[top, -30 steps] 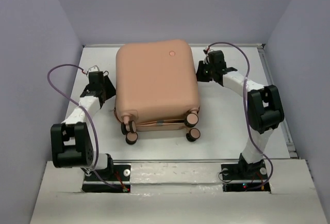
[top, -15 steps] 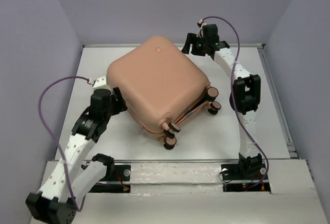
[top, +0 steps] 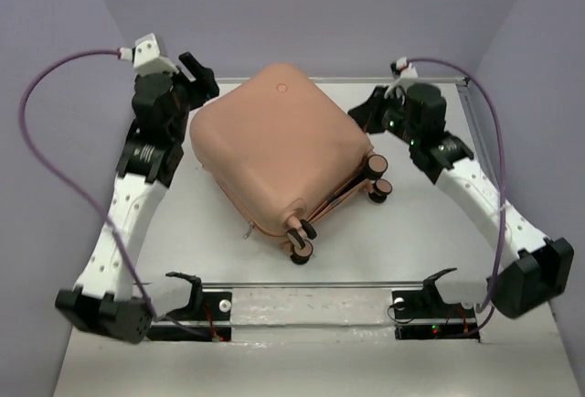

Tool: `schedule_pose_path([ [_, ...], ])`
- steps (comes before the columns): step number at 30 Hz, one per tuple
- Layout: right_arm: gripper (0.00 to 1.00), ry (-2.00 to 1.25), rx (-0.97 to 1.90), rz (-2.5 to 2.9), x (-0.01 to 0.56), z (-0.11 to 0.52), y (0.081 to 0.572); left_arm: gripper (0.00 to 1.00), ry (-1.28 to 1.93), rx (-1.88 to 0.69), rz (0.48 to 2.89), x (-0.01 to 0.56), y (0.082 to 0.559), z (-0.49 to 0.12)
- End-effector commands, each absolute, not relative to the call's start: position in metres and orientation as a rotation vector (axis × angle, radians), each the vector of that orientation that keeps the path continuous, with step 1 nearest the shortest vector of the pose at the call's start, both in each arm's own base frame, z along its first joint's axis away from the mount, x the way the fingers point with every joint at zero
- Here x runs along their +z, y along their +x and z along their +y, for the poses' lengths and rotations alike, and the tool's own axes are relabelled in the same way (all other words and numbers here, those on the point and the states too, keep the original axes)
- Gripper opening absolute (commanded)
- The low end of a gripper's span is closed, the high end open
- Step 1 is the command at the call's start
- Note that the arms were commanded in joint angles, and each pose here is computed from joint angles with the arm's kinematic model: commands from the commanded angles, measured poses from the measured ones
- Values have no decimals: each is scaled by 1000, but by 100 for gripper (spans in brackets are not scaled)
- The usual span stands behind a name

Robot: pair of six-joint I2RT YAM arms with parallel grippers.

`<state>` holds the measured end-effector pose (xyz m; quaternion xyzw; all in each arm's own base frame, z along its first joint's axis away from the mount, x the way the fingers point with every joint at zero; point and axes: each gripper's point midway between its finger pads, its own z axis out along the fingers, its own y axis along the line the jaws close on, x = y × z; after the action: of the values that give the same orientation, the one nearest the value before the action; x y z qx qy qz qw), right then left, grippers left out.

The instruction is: Pack the luggage

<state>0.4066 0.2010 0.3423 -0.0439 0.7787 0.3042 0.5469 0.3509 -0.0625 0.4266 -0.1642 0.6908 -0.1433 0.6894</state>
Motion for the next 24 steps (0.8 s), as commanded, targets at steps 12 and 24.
schedule_pose_path([
  [12, 7, -274, 913, 2144, 168, 217, 207, 84, -301, -450, 1993, 296, 574, -31],
  [24, 7, -194, 698, 2197, 137, 225, 271, 84, -267, -652, 2212, 154, 591, -65],
])
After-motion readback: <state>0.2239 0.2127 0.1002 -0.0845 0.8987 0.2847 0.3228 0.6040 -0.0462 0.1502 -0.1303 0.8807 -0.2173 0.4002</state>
